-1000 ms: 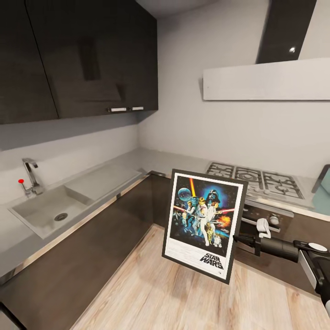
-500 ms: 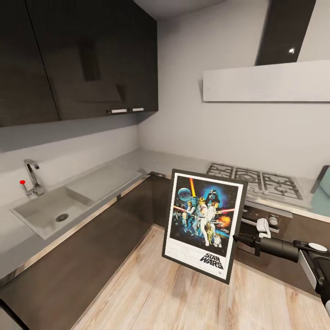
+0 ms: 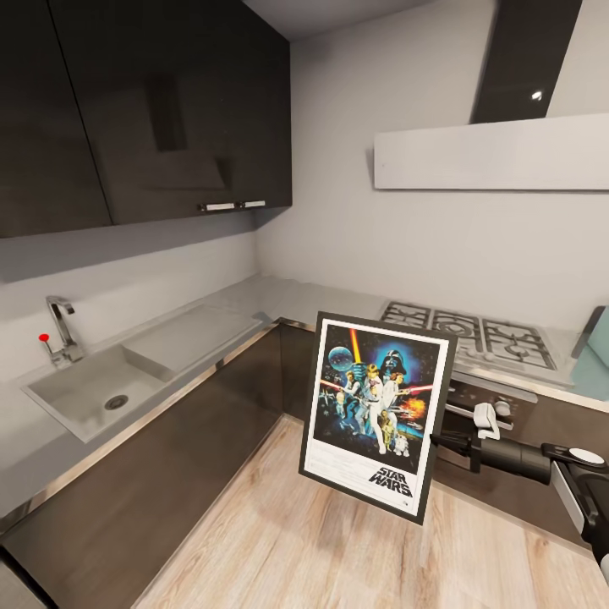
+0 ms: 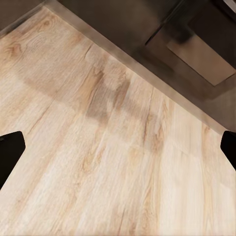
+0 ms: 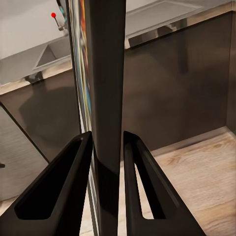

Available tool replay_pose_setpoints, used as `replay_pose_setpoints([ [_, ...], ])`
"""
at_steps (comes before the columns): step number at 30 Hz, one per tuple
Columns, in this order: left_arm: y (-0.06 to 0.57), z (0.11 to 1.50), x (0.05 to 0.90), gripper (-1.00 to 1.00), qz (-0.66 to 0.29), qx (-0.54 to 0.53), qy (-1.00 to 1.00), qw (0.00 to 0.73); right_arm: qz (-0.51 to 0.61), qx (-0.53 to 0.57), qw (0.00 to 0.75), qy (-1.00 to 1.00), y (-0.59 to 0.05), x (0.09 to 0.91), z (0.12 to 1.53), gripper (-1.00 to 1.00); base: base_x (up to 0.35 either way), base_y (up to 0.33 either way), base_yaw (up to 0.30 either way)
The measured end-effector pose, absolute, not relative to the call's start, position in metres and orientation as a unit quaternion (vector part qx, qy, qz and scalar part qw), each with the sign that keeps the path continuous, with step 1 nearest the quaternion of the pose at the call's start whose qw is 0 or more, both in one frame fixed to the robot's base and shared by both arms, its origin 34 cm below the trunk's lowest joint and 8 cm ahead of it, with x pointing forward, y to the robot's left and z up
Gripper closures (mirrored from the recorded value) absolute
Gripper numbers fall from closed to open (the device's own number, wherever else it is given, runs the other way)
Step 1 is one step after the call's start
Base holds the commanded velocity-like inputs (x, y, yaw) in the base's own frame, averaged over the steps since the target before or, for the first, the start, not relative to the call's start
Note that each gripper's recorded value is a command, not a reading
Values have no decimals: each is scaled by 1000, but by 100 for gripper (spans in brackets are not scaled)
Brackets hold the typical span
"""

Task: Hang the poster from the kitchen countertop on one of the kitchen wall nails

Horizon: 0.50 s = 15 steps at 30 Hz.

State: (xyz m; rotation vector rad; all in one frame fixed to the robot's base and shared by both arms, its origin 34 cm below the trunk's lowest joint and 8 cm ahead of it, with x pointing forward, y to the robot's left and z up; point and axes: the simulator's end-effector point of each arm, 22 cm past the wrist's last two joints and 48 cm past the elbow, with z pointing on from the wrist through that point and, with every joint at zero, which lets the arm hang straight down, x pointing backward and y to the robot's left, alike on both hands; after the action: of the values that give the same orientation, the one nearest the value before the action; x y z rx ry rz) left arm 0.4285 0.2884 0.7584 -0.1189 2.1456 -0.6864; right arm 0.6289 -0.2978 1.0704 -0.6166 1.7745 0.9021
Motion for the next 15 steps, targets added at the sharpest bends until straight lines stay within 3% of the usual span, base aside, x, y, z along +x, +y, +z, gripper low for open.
replay_pose_setpoints([
  [15, 288, 758, 428, -100, -275, -48, 859, 428, 374, -255, 504, 735, -298, 629, 1070, 100, 0, 0, 0],
])
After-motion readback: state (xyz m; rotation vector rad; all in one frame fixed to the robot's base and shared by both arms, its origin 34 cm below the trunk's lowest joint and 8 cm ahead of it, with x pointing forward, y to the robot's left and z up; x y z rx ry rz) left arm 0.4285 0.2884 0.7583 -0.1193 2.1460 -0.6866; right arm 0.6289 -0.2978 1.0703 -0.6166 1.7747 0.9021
